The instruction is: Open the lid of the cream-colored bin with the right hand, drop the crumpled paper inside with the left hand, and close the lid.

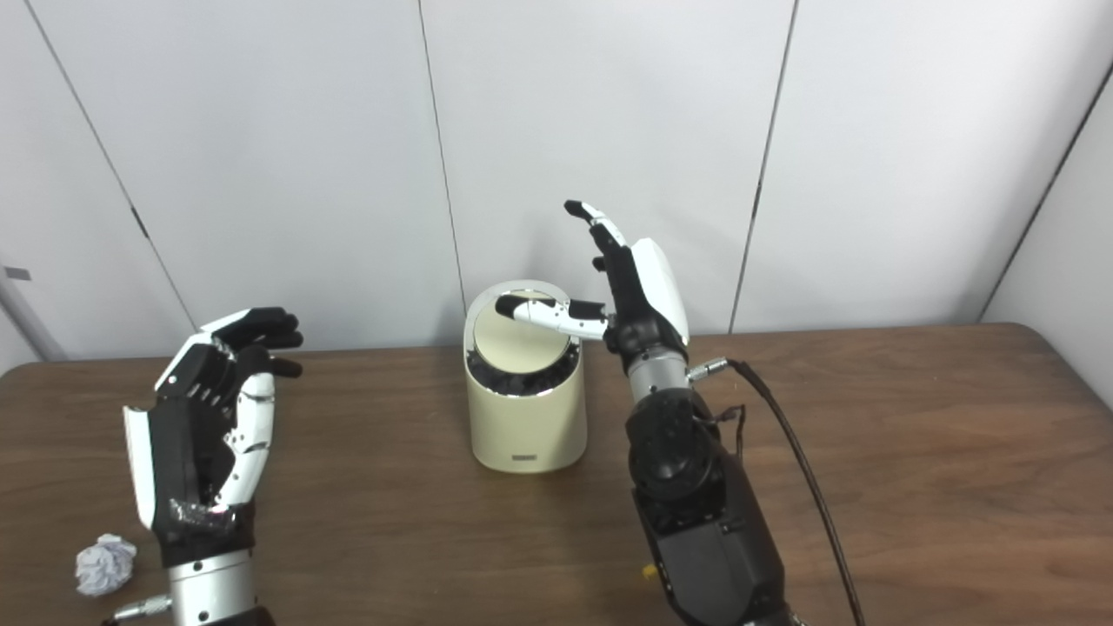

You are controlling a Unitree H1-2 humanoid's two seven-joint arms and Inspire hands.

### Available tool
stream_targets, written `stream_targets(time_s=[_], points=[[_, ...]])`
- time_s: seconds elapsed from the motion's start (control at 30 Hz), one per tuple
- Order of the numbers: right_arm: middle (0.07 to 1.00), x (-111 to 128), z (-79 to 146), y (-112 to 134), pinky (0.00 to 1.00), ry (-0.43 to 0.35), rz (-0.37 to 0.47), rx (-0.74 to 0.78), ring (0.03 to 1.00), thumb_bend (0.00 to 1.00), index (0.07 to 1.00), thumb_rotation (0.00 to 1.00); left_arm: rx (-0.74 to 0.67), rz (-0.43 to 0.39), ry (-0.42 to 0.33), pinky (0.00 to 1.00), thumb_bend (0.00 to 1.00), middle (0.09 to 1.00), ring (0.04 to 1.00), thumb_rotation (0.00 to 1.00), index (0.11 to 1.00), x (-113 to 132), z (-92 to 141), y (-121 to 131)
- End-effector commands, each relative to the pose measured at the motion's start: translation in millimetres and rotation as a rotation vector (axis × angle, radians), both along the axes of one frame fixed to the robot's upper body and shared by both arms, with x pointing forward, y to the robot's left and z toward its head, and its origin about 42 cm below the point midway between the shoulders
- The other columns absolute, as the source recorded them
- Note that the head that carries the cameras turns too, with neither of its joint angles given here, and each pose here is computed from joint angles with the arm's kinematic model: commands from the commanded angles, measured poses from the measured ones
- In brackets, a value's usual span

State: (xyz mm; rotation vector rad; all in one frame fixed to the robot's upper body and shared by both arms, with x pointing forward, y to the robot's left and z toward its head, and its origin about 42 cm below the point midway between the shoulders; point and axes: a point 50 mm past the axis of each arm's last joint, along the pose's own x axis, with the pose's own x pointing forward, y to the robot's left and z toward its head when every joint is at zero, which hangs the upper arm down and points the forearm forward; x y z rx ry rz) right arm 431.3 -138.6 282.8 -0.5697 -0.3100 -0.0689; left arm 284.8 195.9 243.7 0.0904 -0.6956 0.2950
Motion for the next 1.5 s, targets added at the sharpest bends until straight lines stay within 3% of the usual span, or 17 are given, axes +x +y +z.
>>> stream_targets(time_s=[0.0, 0.27, 0.67, 1.0, 1.3, 1.47], points=[[0.945, 5.4, 27.8, 4.2, 0.78, -0.083, -0.001, -0.019, 0.911, 0.99, 0.914, 0.35, -0.003, -0.013, -0.077, 0.51, 0.25, 0.653, 0.624, 0.50, 0.639, 0.8, 14.8, -4.3], [0.931, 10.7, 5.0, -3.3, 0.71, 0.001, -0.042, -0.073, 0.871, 1.00, 0.915, 0.28, -0.012, -0.015, -0.080, 0.51, 0.25, 0.654, 0.620, 0.48, 0.636, 0.4, 16.2, -4.5], [0.946, 11.1, -7.2, -10.6, 0.78, 0.044, -0.068, -0.117, 0.913, 1.00, 0.928, 0.28, -0.012, -0.017, -0.081, 0.51, 0.25, 0.654, 0.620, 0.48, 0.637, -1.0, 18.0, -5.6], [0.949, 9.4, -33.1, -11.1, 0.80, 0.092, -0.101, -0.124, 0.925, 0.98, 0.920, 0.27, -0.011, -0.014, -0.083, 0.52, 0.25, 0.653, 0.623, 0.48, 0.636, -1.2, 18.9, -8.0], [0.970, 0.5, -20.5, -0.9, 0.82, 0.060, -0.083, -0.102, 0.946, 0.97, 0.942, 0.35, -0.006, -0.010, -0.089, 0.51, 0.25, 0.648, 0.617, 0.49, 0.632, -1.3, 19.9, -8.1], [0.960, -10.4, -9.2, 10.7, 0.73, -0.002, -0.052, -0.107, 0.909, 0.97, 0.929, 0.37, -0.012, -0.015, -0.091, 0.52, 0.27, 0.646, 0.618, 0.50, 0.632, -1.6, 20.9, -7.4]])
